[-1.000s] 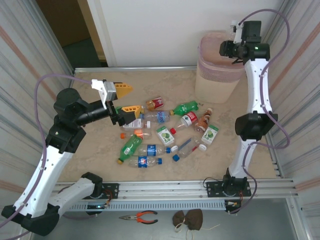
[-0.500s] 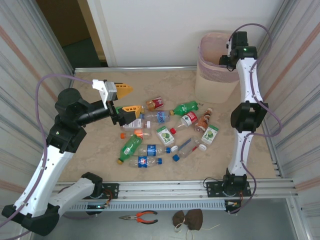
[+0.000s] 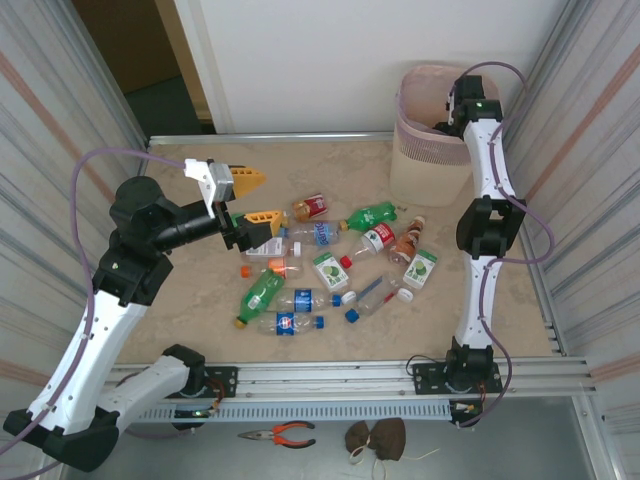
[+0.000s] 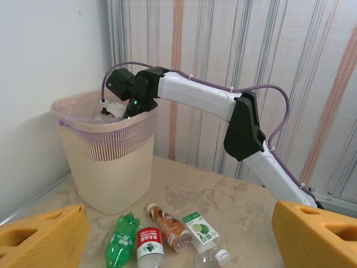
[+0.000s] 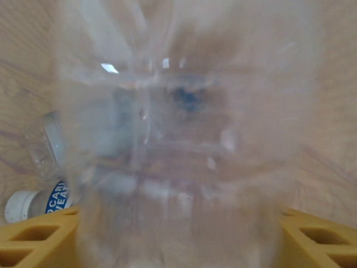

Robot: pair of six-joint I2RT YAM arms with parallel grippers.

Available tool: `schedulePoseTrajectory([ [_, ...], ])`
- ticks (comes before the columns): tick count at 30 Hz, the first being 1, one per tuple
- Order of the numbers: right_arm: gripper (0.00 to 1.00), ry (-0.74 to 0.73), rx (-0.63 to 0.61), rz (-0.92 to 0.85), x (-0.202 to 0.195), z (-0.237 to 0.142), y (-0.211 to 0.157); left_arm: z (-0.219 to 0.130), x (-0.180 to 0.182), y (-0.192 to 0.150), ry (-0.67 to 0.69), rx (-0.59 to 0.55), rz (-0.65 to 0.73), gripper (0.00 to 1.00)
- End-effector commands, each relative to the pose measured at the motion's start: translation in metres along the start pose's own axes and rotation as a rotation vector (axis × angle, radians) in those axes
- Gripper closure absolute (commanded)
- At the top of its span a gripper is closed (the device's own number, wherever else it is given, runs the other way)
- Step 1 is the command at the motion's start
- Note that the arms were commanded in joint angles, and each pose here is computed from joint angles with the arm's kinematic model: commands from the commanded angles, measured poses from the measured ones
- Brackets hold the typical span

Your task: Put the plastic bottles in the bin

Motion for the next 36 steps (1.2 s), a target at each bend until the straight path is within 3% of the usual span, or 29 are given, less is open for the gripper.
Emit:
schedulePoseTrajectory([
  [1, 0.26, -0.023, -0.024, -0.005, -0.006, -0.012, 0.004, 0.0, -0.001, 0.0, 0.001, -0.004, 0.003, 0.15],
  [10, 0.2, -0.027, -0.1, 0.009, -0.011, -0.05, 0.011, -0.001, 0.001, -0.006, 0.027, 0.011, -0.012, 0.15],
  [18, 0.2, -0.026, -0.213, 0.017, -0.012, -0.104, 0.019, 0.0, 0.013, -0.029, 0.134, 0.108, -0.092, 0.18],
  [36, 0.2, 0.039, -0.496, 0.043, -0.003, -0.241, 0.012, -0.008, 0.051, -0.149, 0.54, 0.46, -0.547, 0.25],
])
Point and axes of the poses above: each hand's point on the last joint's axis, 136 mm out from that joint toward the fingers, its own z axis out along the fingers, its own x axis along the line the jaws close on, y = z × x, the point moved 10 cm from there along -z, back along the fingers, and after that the axes turned 9 degrees about -z, right-handed, at the moved point
